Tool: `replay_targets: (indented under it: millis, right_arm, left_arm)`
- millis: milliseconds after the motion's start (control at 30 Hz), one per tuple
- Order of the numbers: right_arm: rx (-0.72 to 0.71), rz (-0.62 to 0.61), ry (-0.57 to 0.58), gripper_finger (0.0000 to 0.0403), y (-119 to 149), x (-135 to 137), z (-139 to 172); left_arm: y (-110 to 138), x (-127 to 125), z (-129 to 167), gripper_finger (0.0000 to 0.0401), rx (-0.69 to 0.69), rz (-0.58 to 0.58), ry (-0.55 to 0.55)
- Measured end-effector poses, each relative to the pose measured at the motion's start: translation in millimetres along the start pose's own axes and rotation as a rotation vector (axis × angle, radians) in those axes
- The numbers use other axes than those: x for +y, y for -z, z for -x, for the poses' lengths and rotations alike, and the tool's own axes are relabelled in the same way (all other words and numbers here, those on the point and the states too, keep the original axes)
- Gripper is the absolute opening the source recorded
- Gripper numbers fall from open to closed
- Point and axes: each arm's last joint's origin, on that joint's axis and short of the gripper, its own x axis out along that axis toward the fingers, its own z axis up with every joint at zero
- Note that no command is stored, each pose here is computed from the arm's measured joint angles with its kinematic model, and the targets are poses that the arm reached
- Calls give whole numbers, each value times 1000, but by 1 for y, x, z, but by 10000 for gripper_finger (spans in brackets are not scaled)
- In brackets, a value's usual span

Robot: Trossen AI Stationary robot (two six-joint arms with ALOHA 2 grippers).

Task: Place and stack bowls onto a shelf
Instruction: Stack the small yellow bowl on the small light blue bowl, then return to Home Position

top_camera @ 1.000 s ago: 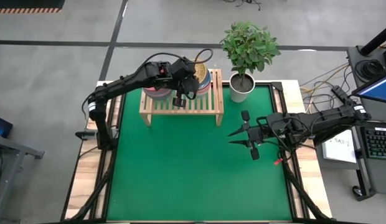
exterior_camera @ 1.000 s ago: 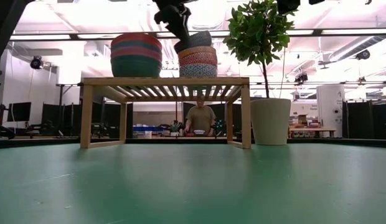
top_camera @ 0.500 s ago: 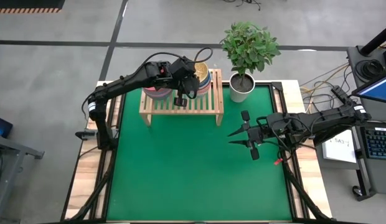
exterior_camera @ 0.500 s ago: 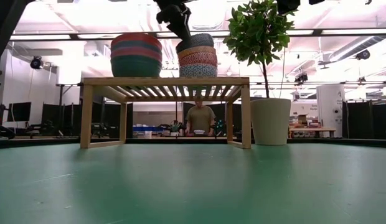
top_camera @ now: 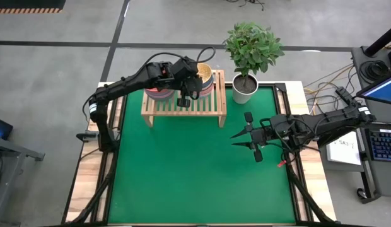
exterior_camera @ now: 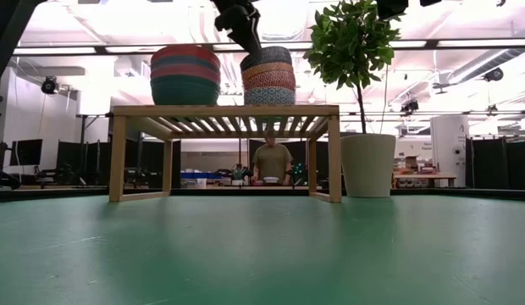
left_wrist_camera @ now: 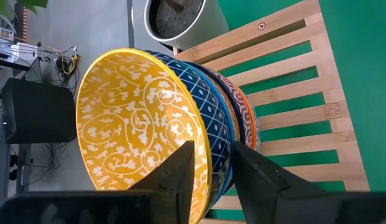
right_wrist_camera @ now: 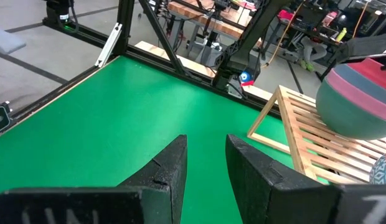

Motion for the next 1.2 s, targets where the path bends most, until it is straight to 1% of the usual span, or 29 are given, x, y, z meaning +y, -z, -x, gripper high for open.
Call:
replay_targets:
  millis: [233,433,500,600,667,800,967,1067,1200]
  right_arm:
    - [0,0,0,100,0,0,0]
    - [6,7,-2,100,1,0,0]
    - [22,8,-9,100,2,1,0]
    - [24,11,-10,100,4,1,1]
    - [23,12,-10,100,5,2,2]
    - [21,12,-9,100,12,4,6]
    - [-7,-6,2,100,18,6,18]
    - [-27,-19,8,100,22,7,26]
    - [-55,-25,17,100,29,9,35]
  left_arm:
    - [-1,5,11,126,-9,27,-20]
    - [-1,10,38,144,-5,44,-7]
    - [2,9,48,144,-3,83,47]
    - [6,6,64,137,-37,158,175]
    - [9,0,76,127,-48,182,219]
    - [12,-21,96,102,-94,175,244]
    - [22,-62,117,78,-230,188,268]
    - [36,-90,124,73,-336,203,288]
    - [64,-126,129,73,-464,250,325]
